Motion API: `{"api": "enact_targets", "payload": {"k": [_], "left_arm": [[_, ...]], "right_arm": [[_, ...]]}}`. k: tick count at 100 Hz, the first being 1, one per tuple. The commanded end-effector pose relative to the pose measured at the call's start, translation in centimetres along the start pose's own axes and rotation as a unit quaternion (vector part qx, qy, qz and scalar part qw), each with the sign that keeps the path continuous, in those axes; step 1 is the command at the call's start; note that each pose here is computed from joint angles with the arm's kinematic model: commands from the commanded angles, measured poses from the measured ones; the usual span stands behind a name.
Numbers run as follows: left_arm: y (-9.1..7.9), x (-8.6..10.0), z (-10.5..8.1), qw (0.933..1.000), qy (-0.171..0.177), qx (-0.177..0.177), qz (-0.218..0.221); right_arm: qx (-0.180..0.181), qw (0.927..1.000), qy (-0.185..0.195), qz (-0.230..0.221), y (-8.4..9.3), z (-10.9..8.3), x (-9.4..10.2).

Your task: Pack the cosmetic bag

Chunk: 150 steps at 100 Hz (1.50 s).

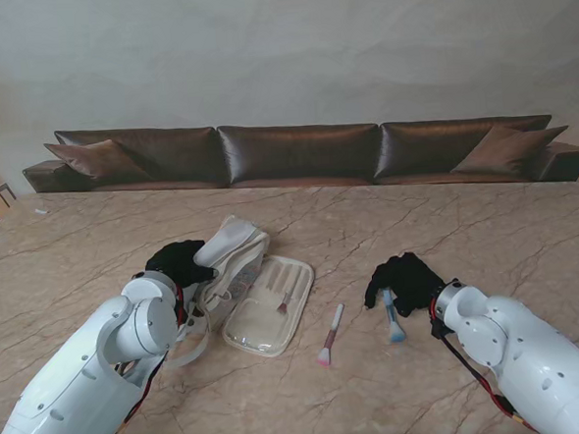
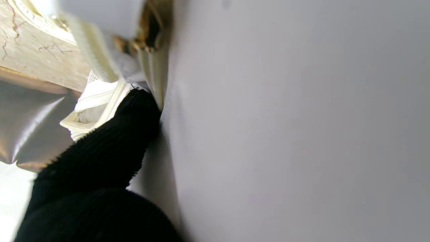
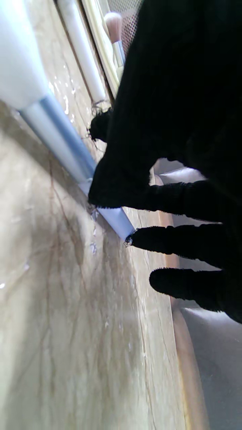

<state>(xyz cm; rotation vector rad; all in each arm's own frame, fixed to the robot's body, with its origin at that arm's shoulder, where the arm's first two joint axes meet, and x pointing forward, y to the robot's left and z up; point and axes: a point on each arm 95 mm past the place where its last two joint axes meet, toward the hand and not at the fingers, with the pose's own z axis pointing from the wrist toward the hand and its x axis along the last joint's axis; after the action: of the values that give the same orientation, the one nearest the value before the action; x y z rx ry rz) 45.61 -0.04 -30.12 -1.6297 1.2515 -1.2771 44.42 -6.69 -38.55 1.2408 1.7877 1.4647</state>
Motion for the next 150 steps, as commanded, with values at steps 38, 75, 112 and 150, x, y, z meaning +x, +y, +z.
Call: {"api": "enact_targets", "payload": {"k": [38, 75, 112, 150], "left_arm": [[0.0, 0.2, -0.3, 1.0, 0.002, 0.0, -0.004], [0.2, 0.3, -0.2, 1.0, 0.002, 0.0, -0.007], [0.1, 0.0, -0.2, 1.0, 0.0, -0.001, -0.007], [0.1, 0.0, -0.1, 1.0, 0.0, 0.0, -0.008]], "right_arm": [[-0.018, 0.9989, -0.026, -0.034, -1.4, 0.6, -0.1], [-0.061, 0.9965, -0.053, -0.02, -0.4, 2.8, 1.3], [-0.062, 0.9968, -0.048, -0.013, 1.5, 3.1, 2.0], [-0.046, 0.9959, -0.064, -0.043, 1.7, 1.3, 1.9]]}}
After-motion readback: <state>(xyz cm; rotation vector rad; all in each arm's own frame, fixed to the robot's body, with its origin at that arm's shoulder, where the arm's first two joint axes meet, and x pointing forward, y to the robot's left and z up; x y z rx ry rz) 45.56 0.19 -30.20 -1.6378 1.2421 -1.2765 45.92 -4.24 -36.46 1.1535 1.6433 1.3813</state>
